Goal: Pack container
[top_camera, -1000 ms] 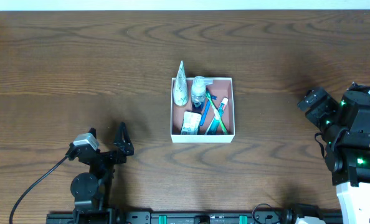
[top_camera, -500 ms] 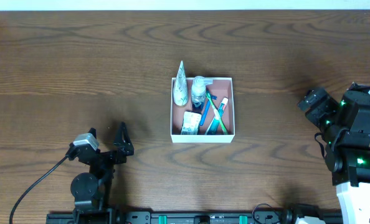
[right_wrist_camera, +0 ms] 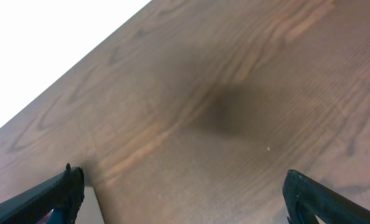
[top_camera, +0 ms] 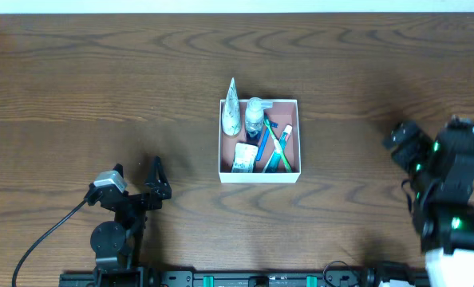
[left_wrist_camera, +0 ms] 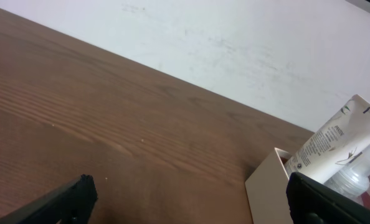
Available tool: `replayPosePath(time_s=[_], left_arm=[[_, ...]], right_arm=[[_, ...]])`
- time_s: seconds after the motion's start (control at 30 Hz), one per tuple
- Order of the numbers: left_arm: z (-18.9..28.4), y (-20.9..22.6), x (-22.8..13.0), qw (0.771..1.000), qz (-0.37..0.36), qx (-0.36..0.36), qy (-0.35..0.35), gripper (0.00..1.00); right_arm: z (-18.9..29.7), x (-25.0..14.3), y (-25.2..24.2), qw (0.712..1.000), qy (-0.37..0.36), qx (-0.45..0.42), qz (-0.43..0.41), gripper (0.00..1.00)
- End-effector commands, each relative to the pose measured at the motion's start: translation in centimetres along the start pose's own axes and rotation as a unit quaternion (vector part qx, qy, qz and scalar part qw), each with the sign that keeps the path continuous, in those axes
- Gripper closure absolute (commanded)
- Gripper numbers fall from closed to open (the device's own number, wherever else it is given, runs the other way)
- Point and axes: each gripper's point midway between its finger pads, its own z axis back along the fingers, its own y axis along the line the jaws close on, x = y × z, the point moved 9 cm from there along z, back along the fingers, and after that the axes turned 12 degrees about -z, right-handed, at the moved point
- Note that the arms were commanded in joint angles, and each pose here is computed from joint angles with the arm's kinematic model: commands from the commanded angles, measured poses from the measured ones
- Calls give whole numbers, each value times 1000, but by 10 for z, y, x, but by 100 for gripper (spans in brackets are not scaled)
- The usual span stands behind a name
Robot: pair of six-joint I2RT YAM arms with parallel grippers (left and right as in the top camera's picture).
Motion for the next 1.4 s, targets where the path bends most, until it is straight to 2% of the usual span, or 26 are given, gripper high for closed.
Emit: replayPosePath(time_s=[0.0, 0.27, 0.43, 0.67, 0.93, 1.13, 1.37], left_arm=[[-2, 4, -12, 1000, -10, 8, 18, 2], [-2, 4, -12, 1000, -10, 8, 18, 2], [-2, 4, -12, 1000, -10, 8, 18, 2], [-2, 4, -12, 1000, -10, 8, 18, 2], [-2, 4, -12, 1000, -10, 8, 18, 2], [-2, 4, -12, 1000, -10, 8, 18, 2], [-2, 4, -12, 1000, -10, 8, 18, 2]], right_arm=[[6, -19, -17, 999, -33, 37, 5, 1], [3, -53, -43, 985, -89, 145, -5, 1], [1, -68, -48, 974, -105, 196, 53, 1], [0, -81, -53, 957, -128, 218, 140, 1], [-10, -97, -64, 953, -130, 225, 157, 1], [-7, -96, -61, 934, -156, 239, 214, 1], [-7, -96, -61, 934, -157, 238, 217, 1]])
